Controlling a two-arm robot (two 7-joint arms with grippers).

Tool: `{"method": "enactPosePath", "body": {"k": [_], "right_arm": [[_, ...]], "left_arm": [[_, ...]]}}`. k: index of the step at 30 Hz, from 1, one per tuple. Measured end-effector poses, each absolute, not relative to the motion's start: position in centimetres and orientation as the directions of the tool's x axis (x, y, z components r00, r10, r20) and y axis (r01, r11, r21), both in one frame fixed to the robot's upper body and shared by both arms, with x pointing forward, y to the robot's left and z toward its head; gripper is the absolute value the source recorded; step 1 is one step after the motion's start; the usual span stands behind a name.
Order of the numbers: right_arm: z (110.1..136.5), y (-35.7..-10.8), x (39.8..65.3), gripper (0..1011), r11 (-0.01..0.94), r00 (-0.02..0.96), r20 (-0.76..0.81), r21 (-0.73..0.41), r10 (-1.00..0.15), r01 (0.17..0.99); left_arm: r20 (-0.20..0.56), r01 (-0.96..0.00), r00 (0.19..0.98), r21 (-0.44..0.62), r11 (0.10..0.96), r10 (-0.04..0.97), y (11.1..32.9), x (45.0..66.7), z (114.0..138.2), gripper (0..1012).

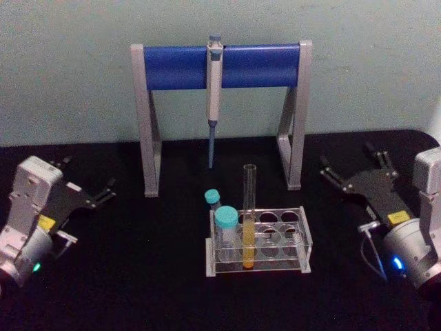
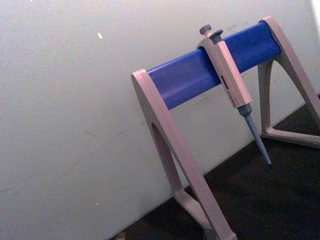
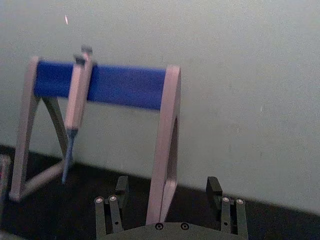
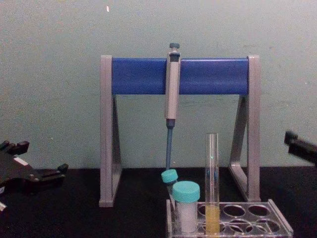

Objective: Pick up the test tube from the test tube rack, shake it, then place it back into the test tube rack.

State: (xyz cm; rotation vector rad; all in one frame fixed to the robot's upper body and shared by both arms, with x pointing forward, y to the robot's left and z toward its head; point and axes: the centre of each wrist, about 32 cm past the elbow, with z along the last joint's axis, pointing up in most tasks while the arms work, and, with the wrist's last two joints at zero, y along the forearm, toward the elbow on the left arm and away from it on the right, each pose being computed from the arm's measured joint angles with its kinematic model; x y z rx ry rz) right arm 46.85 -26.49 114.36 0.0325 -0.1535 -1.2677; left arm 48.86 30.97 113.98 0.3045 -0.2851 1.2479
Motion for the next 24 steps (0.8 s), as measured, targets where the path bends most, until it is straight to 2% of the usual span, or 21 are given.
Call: {"method": "enactPosePath", "body": {"k": [10, 24], "right_arm": [[111.7, -26.7, 47.0, 1000, 0.299, 0.299, 0.071, -0.011, -0.952, 0.954], [110.3, -26.7, 47.2, 1000, 0.310, 0.314, 0.058, -0.075, -0.948, 0.948]], "left_arm": [[0.374, -0.955, 0.292, 0.070, 0.287, 0.880, 31.0, 48.9, 114.0, 1001], [0.374, -0.955, 0.292, 0.070, 0.287, 0.880, 31.0, 48.9, 114.0, 1001]]}}
